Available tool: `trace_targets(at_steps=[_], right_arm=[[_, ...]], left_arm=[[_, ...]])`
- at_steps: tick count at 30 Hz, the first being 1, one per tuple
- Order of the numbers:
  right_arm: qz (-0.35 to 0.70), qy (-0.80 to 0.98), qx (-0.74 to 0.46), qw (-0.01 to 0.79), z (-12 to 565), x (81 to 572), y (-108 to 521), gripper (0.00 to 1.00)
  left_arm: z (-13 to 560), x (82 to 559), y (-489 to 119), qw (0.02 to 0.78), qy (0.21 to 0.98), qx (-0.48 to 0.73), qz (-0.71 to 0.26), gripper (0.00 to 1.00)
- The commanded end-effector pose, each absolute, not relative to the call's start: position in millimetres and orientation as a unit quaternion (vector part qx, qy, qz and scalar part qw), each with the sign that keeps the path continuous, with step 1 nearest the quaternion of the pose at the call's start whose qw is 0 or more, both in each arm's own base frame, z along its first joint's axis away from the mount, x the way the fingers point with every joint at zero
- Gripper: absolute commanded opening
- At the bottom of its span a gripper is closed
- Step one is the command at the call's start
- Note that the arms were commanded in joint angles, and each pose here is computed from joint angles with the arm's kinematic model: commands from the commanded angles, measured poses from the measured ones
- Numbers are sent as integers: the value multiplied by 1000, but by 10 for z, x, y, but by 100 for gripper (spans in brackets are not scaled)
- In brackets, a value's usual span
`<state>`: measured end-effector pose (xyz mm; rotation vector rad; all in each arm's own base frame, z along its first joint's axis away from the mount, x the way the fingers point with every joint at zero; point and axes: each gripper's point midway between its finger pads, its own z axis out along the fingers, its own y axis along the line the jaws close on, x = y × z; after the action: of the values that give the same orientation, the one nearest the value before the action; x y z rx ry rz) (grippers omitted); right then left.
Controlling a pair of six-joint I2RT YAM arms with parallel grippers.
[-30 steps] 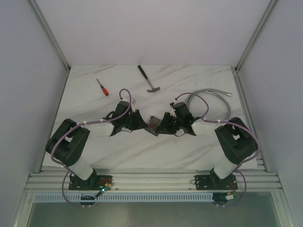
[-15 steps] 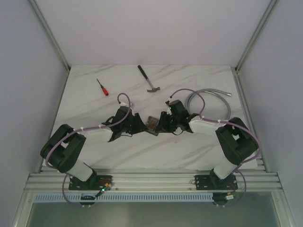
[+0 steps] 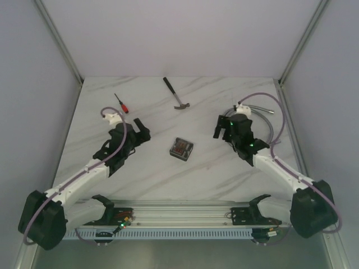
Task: Snap on the fuse box
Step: Adjust the fuse box base at the center of the board, then reset both arms
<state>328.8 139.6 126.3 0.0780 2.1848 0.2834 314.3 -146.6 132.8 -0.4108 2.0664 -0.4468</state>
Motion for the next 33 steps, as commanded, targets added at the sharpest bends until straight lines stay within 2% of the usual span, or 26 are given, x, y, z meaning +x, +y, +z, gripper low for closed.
trace_targets(at_steps=[1, 5, 8, 12, 15, 21, 27, 33], right_arm=[[-62, 836, 88, 538, 1446, 3416, 515, 100], [-155, 775, 143, 596, 1515, 3410, -25, 99], [-184, 753, 165, 610, 1397, 3392, -321, 99], [-177, 727, 180, 639, 1207, 3396, -516, 100], [-160, 702, 181, 670, 1176, 3392, -555, 100], [-115, 701, 129, 692, 1129, 3531, -426, 100], [-74, 731, 64, 675, 949, 3709, -266, 100], [-69, 738, 61, 669, 926, 3746, -268, 100]], left_arm=[[1296, 3163, -562, 540, 808, -236, -17, 100], [1361, 3197, -64, 589, 753, -292, 27, 100], [1362, 3168, 290, 614, 718, -318, 79, 100], [1297, 3128, 610, 628, 691, -334, 125, 100], [1207, 3213, 727, 616, 706, -324, 136, 100], [1006, 3351, 735, 625, 718, -266, 155, 100], [1043, 3588, 538, 649, 729, -190, 109, 100], [1019, 3716, 299, 647, 751, -112, 68, 100]])
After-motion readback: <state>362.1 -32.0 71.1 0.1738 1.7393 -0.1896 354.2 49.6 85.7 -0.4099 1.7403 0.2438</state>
